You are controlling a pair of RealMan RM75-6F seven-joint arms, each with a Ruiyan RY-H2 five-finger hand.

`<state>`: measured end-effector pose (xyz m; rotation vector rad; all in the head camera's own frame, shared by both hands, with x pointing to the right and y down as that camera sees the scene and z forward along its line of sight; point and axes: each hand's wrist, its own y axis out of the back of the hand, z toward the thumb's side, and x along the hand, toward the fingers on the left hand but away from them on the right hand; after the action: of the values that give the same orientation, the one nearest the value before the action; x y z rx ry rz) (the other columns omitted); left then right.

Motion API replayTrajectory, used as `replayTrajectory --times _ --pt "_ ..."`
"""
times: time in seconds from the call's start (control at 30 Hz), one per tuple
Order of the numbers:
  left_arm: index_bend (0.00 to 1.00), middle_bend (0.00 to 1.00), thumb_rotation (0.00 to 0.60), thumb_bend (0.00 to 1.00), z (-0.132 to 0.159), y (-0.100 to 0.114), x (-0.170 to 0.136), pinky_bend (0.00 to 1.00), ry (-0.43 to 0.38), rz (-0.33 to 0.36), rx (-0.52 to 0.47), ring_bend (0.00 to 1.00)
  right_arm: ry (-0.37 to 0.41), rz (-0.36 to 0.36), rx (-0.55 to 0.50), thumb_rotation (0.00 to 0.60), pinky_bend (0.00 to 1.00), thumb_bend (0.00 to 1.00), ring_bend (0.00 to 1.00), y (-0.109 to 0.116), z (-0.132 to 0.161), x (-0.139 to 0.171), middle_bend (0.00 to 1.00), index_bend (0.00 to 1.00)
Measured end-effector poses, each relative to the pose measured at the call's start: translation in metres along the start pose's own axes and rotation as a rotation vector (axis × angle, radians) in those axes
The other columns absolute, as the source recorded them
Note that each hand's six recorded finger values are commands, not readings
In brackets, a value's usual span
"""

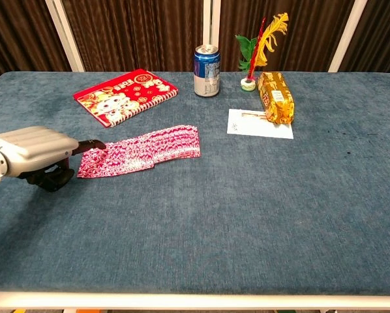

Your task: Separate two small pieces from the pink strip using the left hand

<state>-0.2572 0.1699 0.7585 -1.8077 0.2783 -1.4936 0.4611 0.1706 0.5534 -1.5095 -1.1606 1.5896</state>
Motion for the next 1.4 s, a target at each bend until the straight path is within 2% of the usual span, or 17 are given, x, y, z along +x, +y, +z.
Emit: replayTrajectory --times 0.5,0.93,1.27,1.4 --pt "0.06 0.87 0.6 0.65 -0.012 -0.014 -0.002 0.85 0.036 -0.06 0.024 0.9 -0.005 0.01 0.003 0.6 0.0 0.21 0.0 -0.005 -0.002 0.001 0.0 0.0" --pt "0.06 0.87 0.6 0.65 -0.06 -0.021 0.004 0.83 0.159 -0.098 0.025 0.89 -0.007 0.016 0.011 0.6 0.0 0.21 0.0 -0.007 -0.001 -0.001 0.0 0.0" --pt "0.06 0.87 0.6 0.65 -0.096 -0.015 0.013 0.83 0.25 -0.105 0.009 0.89 0.006 0.023 0.019 0.6 0.0 0.21 0.0 -0.01 0.006 -0.004 0.0 0.0" --pt "0.06 0.87 0.6 0.65 -0.104 -0.008 0.014 0.83 0.274 -0.083 0.005 0.89 0.006 0.022 0.021 0.6 0.0 0.21 0.0 -0.009 0.008 -0.005 0.0 0.0"
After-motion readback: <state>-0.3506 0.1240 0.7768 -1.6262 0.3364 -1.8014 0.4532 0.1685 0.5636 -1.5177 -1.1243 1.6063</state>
